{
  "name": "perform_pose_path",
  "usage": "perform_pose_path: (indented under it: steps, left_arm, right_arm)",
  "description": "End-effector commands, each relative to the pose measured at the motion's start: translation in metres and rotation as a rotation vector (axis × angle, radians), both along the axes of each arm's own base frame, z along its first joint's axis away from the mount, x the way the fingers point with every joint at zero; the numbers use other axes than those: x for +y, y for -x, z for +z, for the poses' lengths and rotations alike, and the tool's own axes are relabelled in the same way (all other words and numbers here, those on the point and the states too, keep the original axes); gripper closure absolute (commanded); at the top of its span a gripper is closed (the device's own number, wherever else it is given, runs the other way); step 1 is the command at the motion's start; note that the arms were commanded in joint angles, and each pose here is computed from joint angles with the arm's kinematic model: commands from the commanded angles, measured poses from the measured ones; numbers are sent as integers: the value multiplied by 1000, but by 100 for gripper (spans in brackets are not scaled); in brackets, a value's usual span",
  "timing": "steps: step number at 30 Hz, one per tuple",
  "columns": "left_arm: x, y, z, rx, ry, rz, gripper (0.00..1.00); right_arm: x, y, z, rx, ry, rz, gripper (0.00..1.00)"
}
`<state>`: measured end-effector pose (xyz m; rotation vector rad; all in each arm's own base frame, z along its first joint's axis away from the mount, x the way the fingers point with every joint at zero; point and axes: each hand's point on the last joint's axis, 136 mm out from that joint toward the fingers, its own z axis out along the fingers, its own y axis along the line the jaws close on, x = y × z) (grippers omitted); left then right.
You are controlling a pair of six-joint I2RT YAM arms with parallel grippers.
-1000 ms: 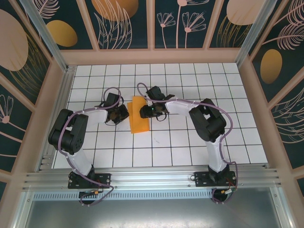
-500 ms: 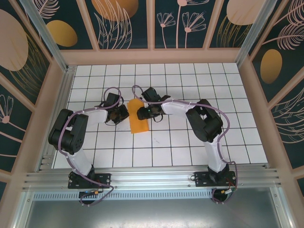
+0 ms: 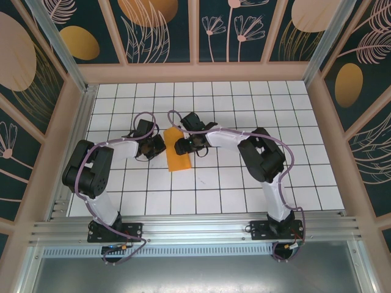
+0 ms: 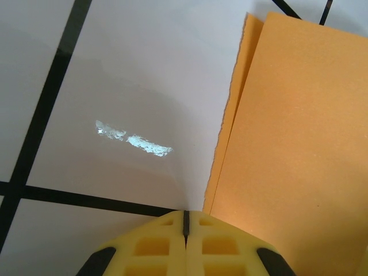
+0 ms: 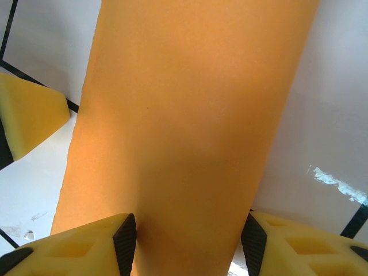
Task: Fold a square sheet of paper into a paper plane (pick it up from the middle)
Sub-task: Fold the square sheet of paper in half at the center of the table, then hold the square sheet of paper at the center of the table.
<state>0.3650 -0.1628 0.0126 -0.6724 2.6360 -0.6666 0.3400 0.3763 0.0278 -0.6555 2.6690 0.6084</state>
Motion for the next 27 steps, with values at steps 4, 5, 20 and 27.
perform_pose_path:
  steps: [4, 5, 20, 27]
  left_arm:
    - [10, 17, -26, 75, -56, -7, 100]
    - [10, 16, -25, 72, -58, -7, 100]
    - [11, 6, -3, 17, -62, 3, 100]
    - [22, -22, 58, -151, -56, 74, 100]
  right_arm:
    - [-2, 4, -18, 23, 76, 7, 45]
    - [-2, 4, -19, 27, 82, 2, 44]
    - [-14, 4, -35, 34, 165, -25, 43]
    - [-21, 6, -44, 39, 205, -14, 45]
